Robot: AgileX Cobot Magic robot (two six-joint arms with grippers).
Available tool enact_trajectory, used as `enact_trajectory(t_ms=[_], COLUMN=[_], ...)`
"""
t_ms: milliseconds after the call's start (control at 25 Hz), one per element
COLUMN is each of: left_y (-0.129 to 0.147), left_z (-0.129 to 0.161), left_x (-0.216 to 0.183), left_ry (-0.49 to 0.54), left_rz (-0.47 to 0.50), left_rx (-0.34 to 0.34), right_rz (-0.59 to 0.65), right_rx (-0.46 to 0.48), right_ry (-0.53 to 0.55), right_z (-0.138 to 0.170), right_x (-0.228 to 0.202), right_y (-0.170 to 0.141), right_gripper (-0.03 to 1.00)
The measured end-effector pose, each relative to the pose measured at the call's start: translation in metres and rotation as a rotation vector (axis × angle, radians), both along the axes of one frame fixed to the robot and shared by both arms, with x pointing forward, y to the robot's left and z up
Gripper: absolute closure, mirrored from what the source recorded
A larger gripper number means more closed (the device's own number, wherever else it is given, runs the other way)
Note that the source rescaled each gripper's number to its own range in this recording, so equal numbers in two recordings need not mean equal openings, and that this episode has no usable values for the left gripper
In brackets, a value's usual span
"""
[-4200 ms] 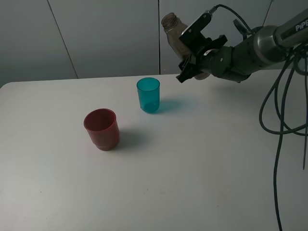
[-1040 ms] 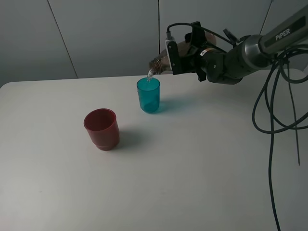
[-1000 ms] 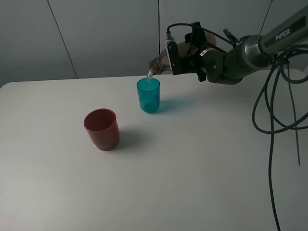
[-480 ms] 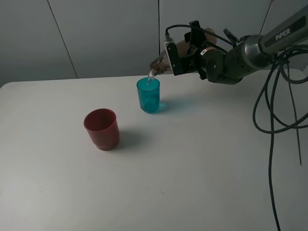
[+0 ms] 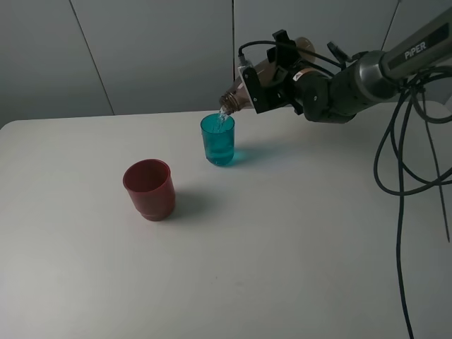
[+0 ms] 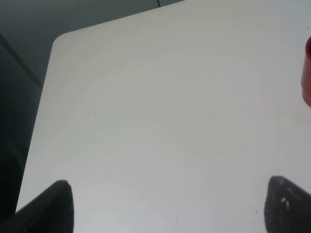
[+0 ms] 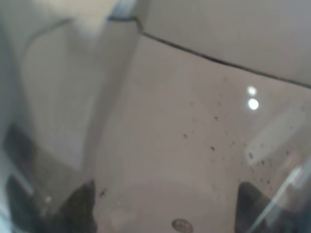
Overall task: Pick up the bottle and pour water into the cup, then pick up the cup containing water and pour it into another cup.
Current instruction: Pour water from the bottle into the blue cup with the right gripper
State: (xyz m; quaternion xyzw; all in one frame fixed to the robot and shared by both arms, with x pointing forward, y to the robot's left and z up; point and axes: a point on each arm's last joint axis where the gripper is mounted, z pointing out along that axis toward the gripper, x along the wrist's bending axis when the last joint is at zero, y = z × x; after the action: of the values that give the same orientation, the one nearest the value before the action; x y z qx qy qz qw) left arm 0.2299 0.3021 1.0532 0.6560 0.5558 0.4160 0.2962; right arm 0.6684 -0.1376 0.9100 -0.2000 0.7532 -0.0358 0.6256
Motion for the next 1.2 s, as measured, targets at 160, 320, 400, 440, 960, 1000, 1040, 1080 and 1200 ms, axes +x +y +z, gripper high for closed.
enact_trajectory(t_ms=[160, 320, 400, 440, 960, 1000, 1040, 1080, 1200], left_y=[0.000, 0.000, 0.000, 0.000, 0.000, 0.000, 0.000, 0.000, 0.000], left_z=[0.000, 0.000, 0.000, 0.000, 0.000, 0.000, 0.000, 0.000, 0.000], left_x=[0.000, 0.000, 0.000, 0.000, 0.000, 0.000, 0.000, 0.000, 0.000], left_ry=[0.000, 0.000, 0.000, 0.000, 0.000, 0.000, 0.000, 0.000, 0.000], left_rz=[0.000, 0.000, 0.000, 0.000, 0.000, 0.000, 0.000, 0.000, 0.001], left_rx=[0.000, 0.000, 0.000, 0.000, 0.000, 0.000, 0.000, 0.000, -0.002], right_rz=[0.006, 0.027, 0.040, 0.046, 0.123, 0.127, 0.138, 0.144, 0.155], right_rx=[-0.006, -0.021, -0.031, -0.035, -0.090, -0.093, -0.100, -0.104, -0.111], right_ry=[-0.005, -0.016, -0.022, -0.023, -0.086, -0.093, -0.098, -0.105, -0.116], right_z=[0.000, 0.001, 0.001, 0.001, 0.005, 0.006, 0.006, 0.007, 0.007], right_x=[0.000, -0.001, -0.001, -0.001, -0.002, -0.002, -0.002, -0.002, -0.002], right_y=[0.000, 0.003, 0.004, 0.004, 0.010, 0.010, 0.011, 0.011, 0.012], right_gripper=[0.97, 0.97, 0.97, 0.97, 0.97, 0.97, 0.97, 0.97, 0.97])
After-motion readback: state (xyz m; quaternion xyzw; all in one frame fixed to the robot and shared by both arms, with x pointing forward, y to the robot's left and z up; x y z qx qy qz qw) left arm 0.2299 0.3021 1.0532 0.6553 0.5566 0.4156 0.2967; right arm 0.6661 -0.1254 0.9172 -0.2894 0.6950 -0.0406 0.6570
